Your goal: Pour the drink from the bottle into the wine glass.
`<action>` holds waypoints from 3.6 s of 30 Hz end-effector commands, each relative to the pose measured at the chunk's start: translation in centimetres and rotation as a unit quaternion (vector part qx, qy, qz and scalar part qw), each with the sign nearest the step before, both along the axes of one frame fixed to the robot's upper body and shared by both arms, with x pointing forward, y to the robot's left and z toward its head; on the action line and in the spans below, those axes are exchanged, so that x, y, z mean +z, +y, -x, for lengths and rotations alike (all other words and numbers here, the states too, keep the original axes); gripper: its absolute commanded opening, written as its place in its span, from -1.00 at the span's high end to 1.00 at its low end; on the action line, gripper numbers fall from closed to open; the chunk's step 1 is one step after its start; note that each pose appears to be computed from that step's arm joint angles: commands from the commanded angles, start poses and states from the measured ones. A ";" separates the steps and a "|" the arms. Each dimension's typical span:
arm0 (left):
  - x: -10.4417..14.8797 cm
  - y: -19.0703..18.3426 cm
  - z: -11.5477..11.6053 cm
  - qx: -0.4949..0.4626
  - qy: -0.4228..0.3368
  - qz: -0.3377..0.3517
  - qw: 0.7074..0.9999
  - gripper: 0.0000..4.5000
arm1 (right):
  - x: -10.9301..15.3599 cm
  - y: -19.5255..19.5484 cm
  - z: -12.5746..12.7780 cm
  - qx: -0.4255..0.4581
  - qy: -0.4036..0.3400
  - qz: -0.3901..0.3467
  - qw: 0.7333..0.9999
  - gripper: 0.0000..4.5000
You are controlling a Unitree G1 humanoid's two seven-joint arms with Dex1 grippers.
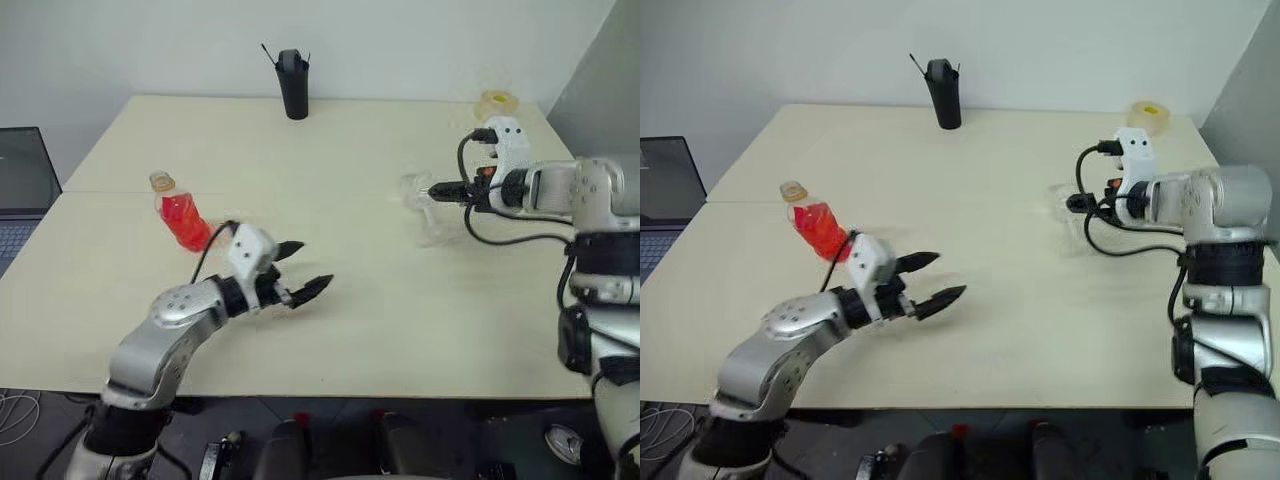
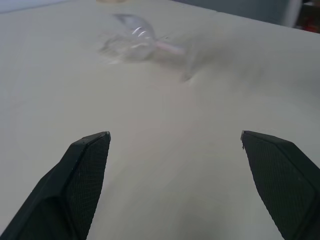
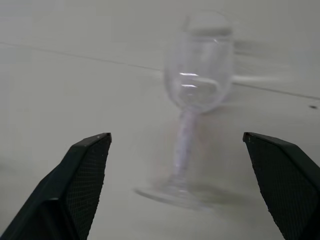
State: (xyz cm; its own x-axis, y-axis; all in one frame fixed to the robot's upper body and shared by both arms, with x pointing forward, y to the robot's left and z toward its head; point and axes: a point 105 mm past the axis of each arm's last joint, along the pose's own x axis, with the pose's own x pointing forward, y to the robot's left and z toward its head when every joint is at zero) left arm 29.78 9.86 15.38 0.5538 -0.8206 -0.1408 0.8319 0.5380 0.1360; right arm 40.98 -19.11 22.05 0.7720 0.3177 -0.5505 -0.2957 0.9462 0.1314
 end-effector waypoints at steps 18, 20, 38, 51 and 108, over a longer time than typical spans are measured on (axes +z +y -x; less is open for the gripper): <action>-0.2 -3.6 1.4 -0.036 -0.027 0.027 0.999 -1.00 | -2.7 3.5 -2.9 0.100 0.079 0.104 0.986 -1.00; -0.3 -3.5 1.7 -0.025 -0.025 0.028 0.999 -1.00 | -3.6 3.7 -2.8 0.104 0.087 0.111 0.984 -1.00; -0.6 -1.4 3.9 0.042 -0.021 -0.001 0.999 -1.00 | -7.2 3.1 -3.7 0.064 0.062 0.130 0.988 0.34; 0.2 -1.6 1.4 -0.001 -0.041 -0.024 0.999 -1.00 | -1.2 7.0 -4.4 0.122 -0.018 0.006 0.992 0.94; 0.2 -3.8 0.4 -0.065 -0.047 -0.013 0.997 -1.00 | -6.6 4.9 6.5 0.242 0.248 0.124 0.930 -0.99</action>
State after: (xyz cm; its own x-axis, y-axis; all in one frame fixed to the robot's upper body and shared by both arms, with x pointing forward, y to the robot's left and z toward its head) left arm 29.80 6.24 14.75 0.4549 -0.8778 -0.1501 0.8830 0.4227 0.2043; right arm 34.13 -14.17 14.67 0.1848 0.3811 -0.9059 -0.6376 0.7479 0.1847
